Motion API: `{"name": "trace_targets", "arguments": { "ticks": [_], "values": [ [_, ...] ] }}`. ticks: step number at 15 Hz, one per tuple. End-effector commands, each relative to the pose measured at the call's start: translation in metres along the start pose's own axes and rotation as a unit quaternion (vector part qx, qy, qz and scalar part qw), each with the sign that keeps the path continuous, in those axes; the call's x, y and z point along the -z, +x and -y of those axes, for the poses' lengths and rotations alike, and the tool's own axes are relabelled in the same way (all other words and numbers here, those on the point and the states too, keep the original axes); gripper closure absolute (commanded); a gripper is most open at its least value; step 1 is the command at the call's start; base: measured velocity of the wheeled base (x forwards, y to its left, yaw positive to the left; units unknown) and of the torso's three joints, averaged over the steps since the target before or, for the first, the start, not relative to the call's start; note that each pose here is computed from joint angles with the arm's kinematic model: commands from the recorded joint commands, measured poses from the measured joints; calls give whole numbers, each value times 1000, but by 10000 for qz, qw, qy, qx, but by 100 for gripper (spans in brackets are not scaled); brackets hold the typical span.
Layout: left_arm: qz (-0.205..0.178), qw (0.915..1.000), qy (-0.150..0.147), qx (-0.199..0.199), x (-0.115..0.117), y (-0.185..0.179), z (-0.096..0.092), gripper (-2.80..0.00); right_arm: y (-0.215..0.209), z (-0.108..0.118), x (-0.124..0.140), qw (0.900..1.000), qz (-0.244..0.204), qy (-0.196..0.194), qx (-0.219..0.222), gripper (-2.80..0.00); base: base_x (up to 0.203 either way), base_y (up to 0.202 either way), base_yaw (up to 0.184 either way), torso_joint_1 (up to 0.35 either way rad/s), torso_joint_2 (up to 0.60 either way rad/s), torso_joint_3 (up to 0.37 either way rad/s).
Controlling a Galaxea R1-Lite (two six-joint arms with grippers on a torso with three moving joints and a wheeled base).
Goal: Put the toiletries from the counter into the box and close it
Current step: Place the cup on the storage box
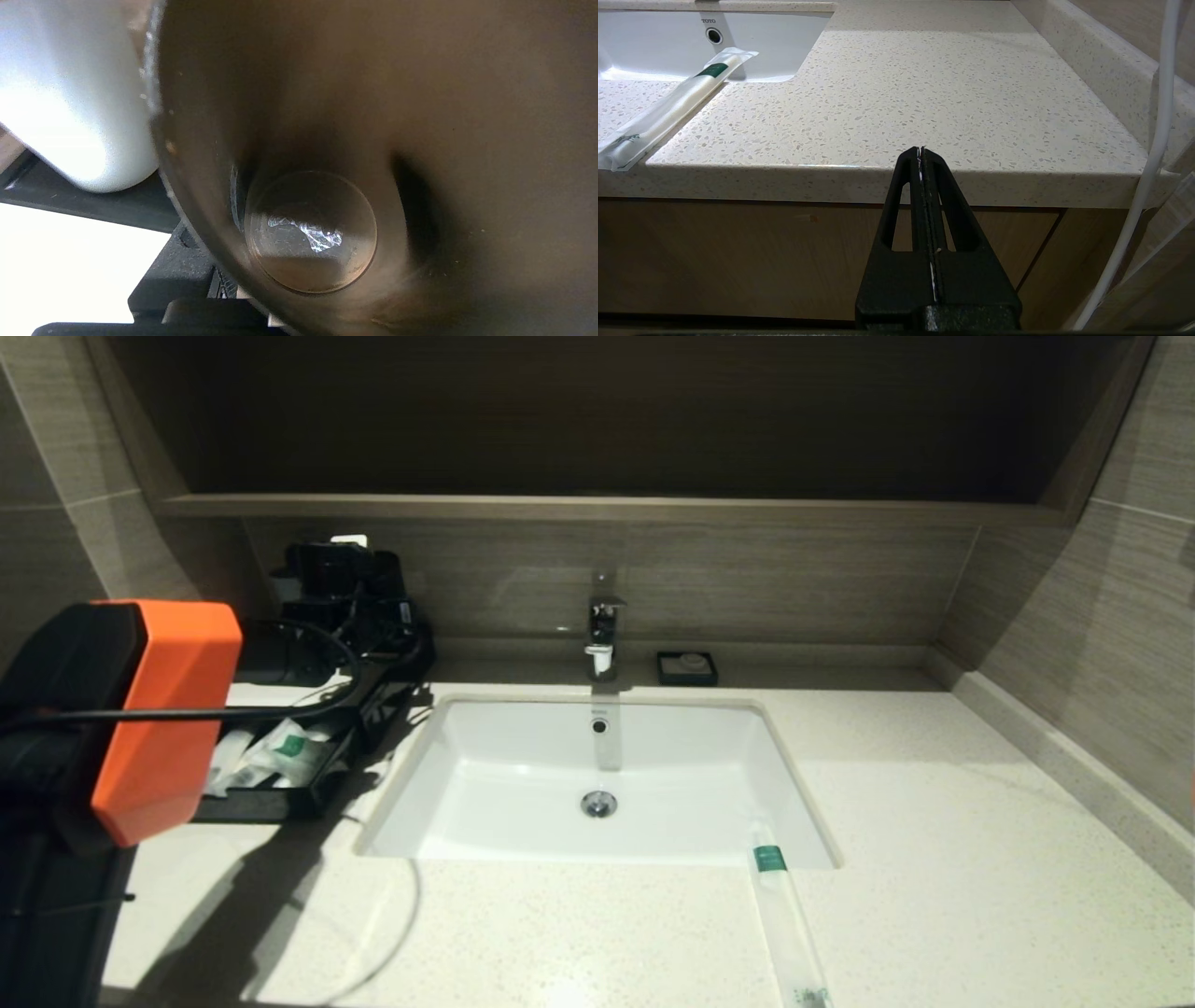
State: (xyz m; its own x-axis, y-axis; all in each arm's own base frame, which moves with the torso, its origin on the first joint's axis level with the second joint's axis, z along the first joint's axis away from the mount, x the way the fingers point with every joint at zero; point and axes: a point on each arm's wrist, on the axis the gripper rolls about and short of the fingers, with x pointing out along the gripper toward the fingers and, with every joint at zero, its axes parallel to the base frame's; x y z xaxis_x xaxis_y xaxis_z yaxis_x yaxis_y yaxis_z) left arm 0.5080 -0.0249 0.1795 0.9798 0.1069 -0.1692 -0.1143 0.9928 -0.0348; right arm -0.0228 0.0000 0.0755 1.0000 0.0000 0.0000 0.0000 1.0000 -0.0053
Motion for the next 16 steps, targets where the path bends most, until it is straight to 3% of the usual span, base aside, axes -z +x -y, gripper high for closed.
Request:
{"name": "trace_targets", "arguments": {
  "ticks": [1,8,16],
  "values": [
    [29,10000,-25,43,-2,0,-4,0,0,0,0,10000,4,-4,0,0,0,0,0,0,0,0],
    [275,9995,-91,141,0,9,-22,0,0,0,0,10000,0,-4,0,0,0,0,0,0,0,0],
    [297,9993,-86,223,16,19,-22,0,0,0,0,10000,0,-4,0,0,0,0,0,0,0,0]
  ]
}}
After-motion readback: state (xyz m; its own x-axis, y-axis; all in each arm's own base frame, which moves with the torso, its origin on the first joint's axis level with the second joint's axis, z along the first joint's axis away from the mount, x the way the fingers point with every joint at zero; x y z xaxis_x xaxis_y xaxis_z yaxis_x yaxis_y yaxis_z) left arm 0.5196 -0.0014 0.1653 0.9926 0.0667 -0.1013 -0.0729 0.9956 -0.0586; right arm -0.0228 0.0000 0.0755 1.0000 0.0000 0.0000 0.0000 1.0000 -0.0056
